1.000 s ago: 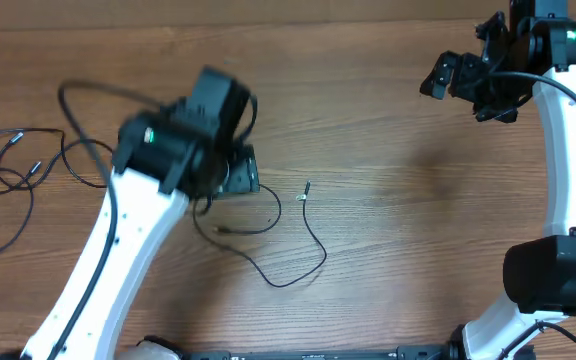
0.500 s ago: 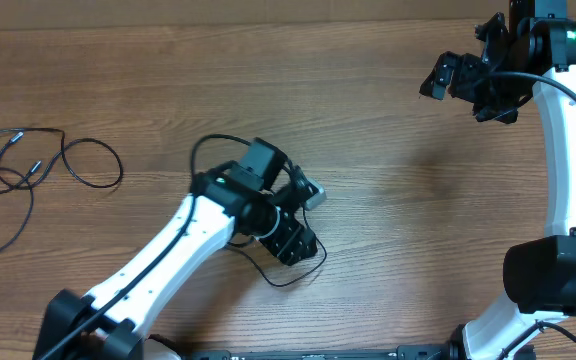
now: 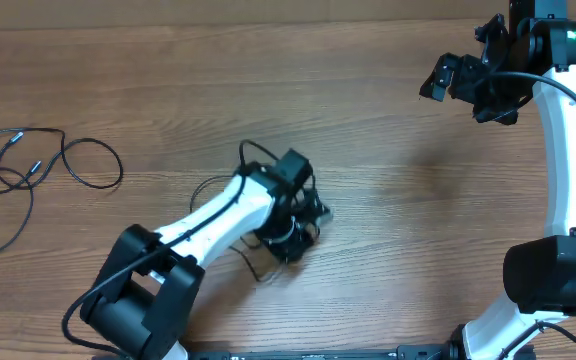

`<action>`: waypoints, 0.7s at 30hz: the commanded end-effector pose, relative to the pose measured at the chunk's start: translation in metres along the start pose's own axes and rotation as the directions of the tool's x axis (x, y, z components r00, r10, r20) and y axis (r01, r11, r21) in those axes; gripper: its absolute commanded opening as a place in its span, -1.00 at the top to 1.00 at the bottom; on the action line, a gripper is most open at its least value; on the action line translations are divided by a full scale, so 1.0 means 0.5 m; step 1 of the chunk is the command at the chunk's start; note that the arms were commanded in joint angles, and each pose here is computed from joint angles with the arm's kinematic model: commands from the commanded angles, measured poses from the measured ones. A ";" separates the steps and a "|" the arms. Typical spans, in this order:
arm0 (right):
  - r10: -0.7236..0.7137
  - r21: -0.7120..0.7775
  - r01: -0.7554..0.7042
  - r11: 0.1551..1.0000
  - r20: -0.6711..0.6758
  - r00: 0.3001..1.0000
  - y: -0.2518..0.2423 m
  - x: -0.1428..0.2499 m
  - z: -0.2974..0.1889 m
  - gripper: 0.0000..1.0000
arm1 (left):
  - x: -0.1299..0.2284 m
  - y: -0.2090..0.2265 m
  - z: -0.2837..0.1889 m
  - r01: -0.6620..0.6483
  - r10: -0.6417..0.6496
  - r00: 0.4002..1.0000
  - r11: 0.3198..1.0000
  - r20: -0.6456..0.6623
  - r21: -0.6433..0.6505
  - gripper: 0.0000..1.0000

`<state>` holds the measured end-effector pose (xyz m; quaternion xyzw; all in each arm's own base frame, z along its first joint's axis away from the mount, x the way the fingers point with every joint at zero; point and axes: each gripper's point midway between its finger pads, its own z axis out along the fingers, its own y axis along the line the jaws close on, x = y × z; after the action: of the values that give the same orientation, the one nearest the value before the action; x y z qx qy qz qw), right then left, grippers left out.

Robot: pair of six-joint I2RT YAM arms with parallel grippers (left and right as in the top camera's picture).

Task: Untangle cables
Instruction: 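Carry the last cable left and drop it on the cable pile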

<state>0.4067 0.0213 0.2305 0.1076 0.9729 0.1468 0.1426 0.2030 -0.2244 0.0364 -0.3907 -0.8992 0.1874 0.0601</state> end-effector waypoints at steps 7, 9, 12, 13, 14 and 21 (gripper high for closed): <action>-0.002 0.002 0.002 1.000 0.000 1.000 0.002 0.005 -0.007 -1.00 | -0.191 0.176 -0.584 0.467 -0.165 0.689 0.845 0.706 -0.259 0.91; -0.001 0.002 0.001 1.000 -0.004 1.000 0.002 0.007 -0.007 -1.00 | -0.165 0.237 -0.725 0.601 -0.162 0.534 0.763 0.830 -0.238 0.91; -0.001 -0.014 0.001 1.000 -0.006 1.000 0.007 0.008 -0.007 -1.00 | -0.096 0.311 -0.882 0.711 -0.108 0.360 0.675 0.927 -0.197 0.92; -0.002 -0.023 0.002 1.000 -0.006 1.000 0.011 0.008 -0.007 -1.00 | -0.073 0.330 -0.919 0.739 -0.094 0.312 0.649 0.946 -0.179 0.91; -0.002 -0.031 0.002 1.000 -0.006 1.000 0.014 0.007 -0.007 -1.00 | -0.036 0.356 -0.968 0.779 -0.073 0.245 0.609 0.967 -0.151 0.92; -0.002 -0.032 0.002 0.999 -0.008 1.000 0.014 0.008 -0.007 -1.00 | 0.256 0.460 -1.258 0.932 0.223 -0.139 0.358 0.965 0.051 0.92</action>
<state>0.4038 0.0254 0.2306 0.1068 0.9722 0.1581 0.1354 0.4536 0.1546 0.4851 0.1906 -0.7566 -0.0389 -0.6242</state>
